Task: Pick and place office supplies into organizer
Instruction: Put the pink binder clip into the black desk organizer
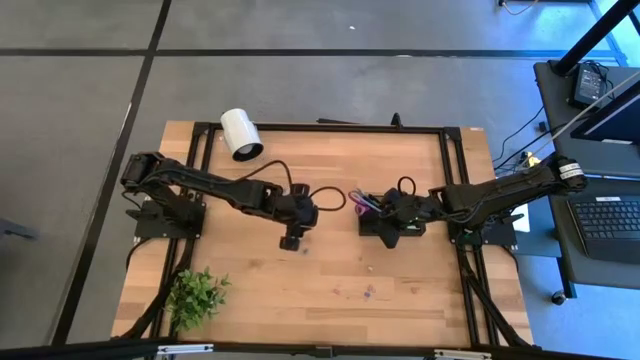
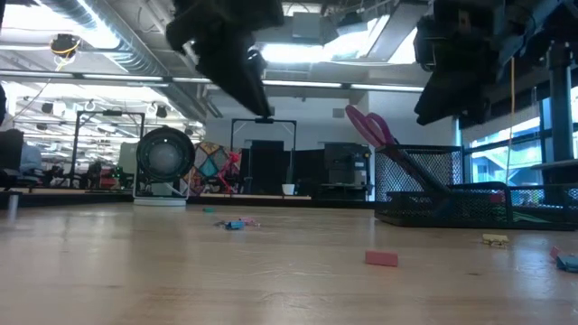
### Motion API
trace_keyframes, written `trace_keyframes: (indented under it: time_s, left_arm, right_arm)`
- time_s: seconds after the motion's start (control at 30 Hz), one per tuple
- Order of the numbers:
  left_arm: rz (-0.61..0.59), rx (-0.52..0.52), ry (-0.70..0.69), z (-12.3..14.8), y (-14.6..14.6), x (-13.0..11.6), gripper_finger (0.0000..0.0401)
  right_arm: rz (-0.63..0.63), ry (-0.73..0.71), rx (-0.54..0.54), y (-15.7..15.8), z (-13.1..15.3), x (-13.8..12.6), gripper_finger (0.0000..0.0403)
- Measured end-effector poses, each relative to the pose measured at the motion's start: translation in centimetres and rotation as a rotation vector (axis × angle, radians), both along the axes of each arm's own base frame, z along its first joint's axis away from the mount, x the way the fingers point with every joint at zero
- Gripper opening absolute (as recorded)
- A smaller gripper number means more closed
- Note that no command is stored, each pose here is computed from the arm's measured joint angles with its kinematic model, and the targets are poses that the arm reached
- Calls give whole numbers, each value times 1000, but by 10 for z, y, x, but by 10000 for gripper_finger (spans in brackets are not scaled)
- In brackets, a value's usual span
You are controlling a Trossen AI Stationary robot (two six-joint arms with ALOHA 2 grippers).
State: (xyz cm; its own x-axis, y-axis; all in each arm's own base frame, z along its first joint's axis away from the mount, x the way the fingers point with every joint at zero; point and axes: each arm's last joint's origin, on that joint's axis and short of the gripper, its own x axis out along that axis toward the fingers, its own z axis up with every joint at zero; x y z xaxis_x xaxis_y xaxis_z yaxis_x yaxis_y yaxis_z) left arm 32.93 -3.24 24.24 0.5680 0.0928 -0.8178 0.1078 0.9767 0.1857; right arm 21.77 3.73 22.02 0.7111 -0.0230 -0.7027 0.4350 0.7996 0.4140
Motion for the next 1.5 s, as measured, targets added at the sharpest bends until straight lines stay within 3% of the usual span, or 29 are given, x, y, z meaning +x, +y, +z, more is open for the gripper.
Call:
trace_keyframes:
  time_s: [0.1, 0.23, 0.33, 0.83, 1.23, 1.5]
  left_arm:
    - [-35, 25, 66, -5, -1, -4, 171]
    - [-225, 135, 132, -11, -7, -6, 171]
    - [-296, 152, 129, -16, -12, -2, 171]
    - [-387, 194, 288, -87, -14, 25, 140]
    - [-407, 199, 313, -103, -13, 31, 138]
    - [-459, 95, 299, -104, -16, 31, 126]
  right_arm:
    - [0, 3, -1, 0, 0, 0, 90]
    - [-1, 3, -2, 0, 0, 0, 90]
    - [-2, 3, 0, 0, 0, 0, 90]
    - [-9, -8, -2, 0, 0, 1, 90]
    - [-7, -6, -4, 0, 0, 0, 90]
    - [-6, -6, -6, 0, 0, 0, 90]
